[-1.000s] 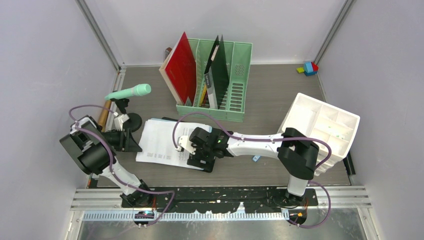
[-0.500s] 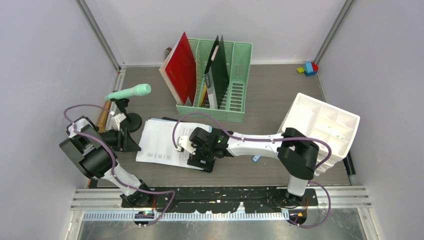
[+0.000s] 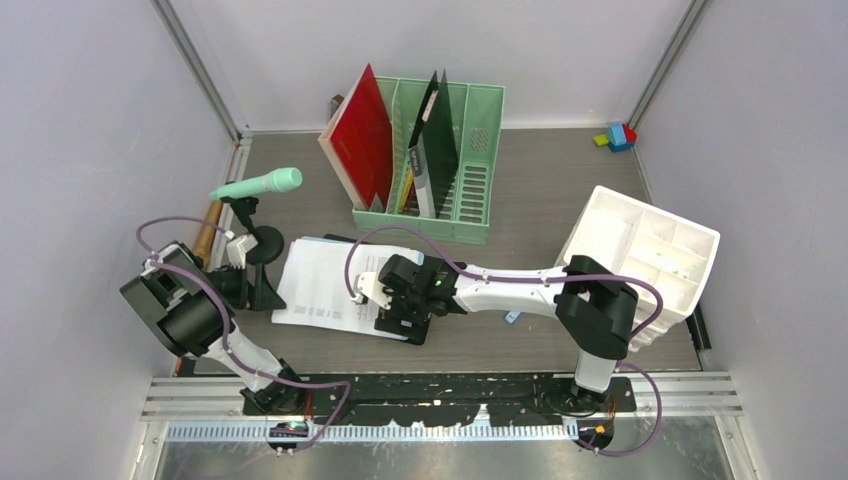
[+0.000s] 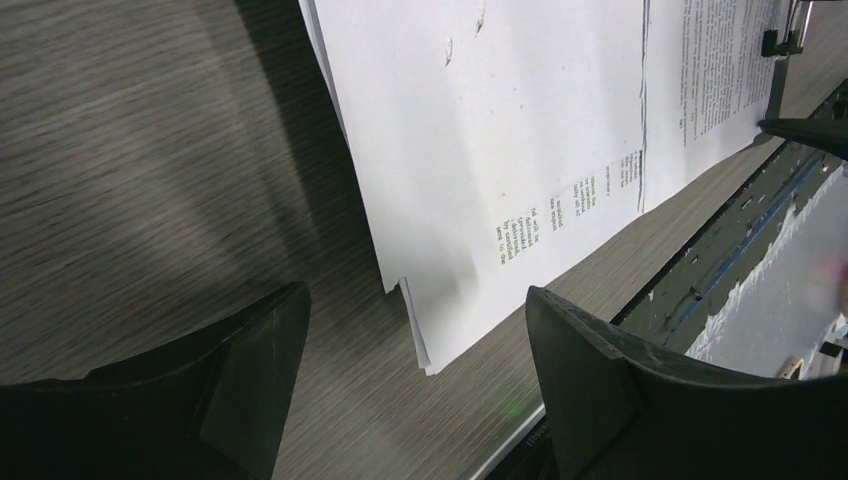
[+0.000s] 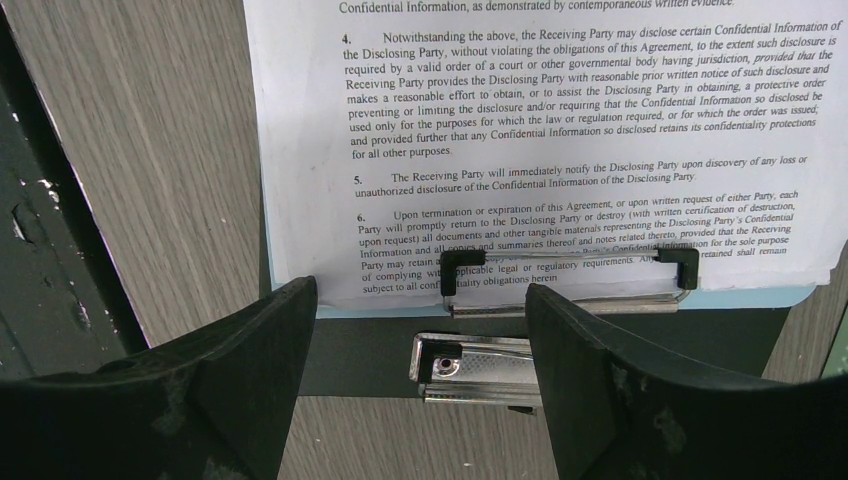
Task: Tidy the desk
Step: Pick up the folder from the center of the board.
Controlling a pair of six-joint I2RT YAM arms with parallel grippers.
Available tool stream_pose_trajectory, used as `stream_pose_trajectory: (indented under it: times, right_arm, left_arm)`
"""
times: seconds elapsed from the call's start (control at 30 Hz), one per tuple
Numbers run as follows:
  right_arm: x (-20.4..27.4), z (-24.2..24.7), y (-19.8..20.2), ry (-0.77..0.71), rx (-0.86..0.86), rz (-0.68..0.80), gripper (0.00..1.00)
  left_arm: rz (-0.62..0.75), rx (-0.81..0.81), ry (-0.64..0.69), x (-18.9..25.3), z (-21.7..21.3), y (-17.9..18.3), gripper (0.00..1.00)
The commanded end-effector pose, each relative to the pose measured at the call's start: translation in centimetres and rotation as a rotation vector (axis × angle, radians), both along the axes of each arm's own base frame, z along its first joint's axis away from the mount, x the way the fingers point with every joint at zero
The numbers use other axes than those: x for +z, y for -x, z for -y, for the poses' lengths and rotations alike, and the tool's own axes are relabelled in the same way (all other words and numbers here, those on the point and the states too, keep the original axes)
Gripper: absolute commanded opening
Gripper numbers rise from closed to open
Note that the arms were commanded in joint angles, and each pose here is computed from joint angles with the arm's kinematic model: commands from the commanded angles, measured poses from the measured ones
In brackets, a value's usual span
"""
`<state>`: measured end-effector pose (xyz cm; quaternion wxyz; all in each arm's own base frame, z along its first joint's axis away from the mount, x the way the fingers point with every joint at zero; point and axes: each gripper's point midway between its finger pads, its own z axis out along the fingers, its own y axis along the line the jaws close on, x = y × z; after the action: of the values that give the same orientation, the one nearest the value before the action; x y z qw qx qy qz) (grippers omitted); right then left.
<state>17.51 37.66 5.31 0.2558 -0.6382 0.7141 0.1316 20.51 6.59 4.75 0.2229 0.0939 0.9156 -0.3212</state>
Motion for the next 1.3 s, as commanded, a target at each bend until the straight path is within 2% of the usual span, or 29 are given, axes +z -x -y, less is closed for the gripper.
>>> stream_pose_trajectory:
  times: [0.0, 0.17, 0.4, 0.67, 0.97, 1.17, 1.27]
  right_arm:
    - [1.0, -1.0, -0.1, -0.024, 0.026, 0.018, 0.82]
    - [0.5, -0.9, -0.2, -0.011, 0.025, 0.018, 0.82]
    - [-0.1, -0.8, -0.4, 0.012, 0.026, 0.027, 0.82]
    - [-0.6, -0.7, -0.4, 0.029, 0.029, 0.029, 0.82]
    - [0.3, -0.9, -0.5, 0.014, 0.034, 0.043, 0.81]
    - [2.6, -0.8, -1.7, -0.008, -0.01, 0.109, 0.82]
    - [5.0, -0.8, -2.3, -0.051, -0.041, 0.155, 0.84]
  left_arm:
    - [-0.008, -0.061, 0.035, -1.1, 0.7, 0.5, 0.82]
    - [-0.016, -0.124, 0.083, -1.0, 1.5, 0.6, 0.82]
    - [-0.021, -0.211, 0.143, -0.5, 2.6, 0.8, 0.76]
    - [-0.005, -0.209, 0.167, 0.5, 2.6, 0.3, 0.5]
    - [0.007, -0.202, 0.179, 1.9, 2.8, 0.1, 0.26]
    - [0.004, -0.204, 0.167, 2.7, 2.7, 0.2, 0.02]
    - [0.008, -0.2, 0.148, 3.2, 2.4, 0.2, 0.0]
